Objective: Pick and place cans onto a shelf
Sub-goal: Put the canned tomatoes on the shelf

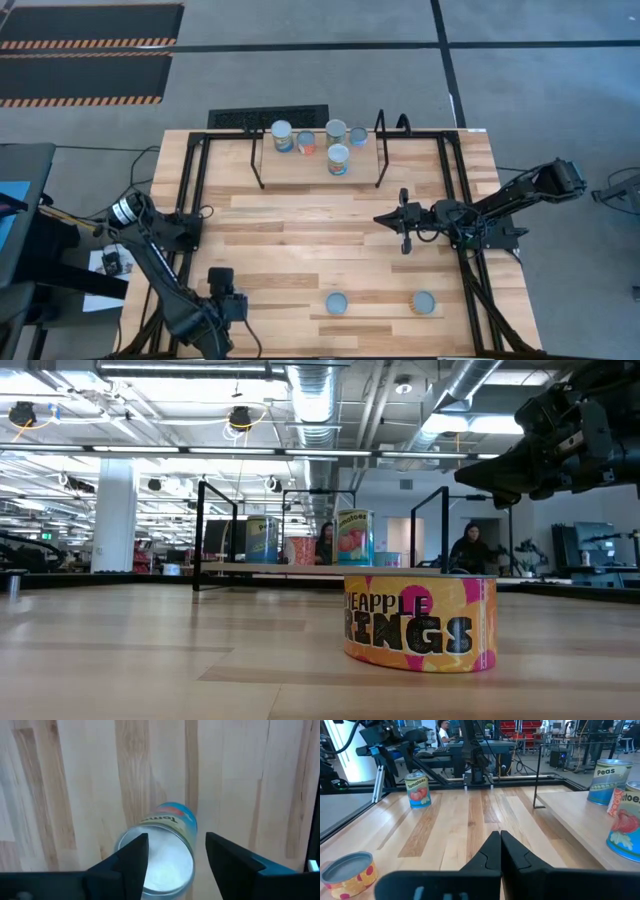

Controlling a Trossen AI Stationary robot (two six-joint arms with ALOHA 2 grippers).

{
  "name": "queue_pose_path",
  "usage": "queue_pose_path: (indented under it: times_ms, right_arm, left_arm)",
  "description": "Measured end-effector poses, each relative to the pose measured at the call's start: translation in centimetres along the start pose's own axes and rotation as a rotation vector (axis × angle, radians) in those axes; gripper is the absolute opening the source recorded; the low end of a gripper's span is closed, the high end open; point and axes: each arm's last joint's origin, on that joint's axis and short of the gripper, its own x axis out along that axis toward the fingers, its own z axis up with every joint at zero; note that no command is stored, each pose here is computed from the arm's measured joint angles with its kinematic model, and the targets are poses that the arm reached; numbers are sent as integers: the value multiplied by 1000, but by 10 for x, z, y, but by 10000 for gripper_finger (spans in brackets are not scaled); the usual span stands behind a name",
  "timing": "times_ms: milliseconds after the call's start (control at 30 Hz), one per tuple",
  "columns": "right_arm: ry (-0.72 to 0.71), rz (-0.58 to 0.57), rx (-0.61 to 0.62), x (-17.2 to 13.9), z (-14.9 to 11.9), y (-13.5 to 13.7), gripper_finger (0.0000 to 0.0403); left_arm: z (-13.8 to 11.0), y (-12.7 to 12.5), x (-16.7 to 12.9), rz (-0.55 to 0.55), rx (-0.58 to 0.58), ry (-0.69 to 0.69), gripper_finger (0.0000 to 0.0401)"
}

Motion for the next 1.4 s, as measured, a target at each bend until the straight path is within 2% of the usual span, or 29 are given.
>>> queue_pose_path:
  times_ms: [367, 1000, 1167, 1400]
  right_arm:
    - [3, 0, -1, 0, 0, 0, 11]
    - [-5, 1, 1, 0, 0, 0, 11]
    - [-5, 1, 1, 0, 1, 0, 11]
    - [-5, 1, 1, 0, 1, 0, 11]
  left_arm:
    - [-7, 2, 18, 42, 2, 15, 170]
    - [-2, 2, 19, 36, 23, -16, 166]
    - [3, 6, 21, 42, 36, -14, 128]
    - [4, 7, 21, 53, 87, -22, 36]
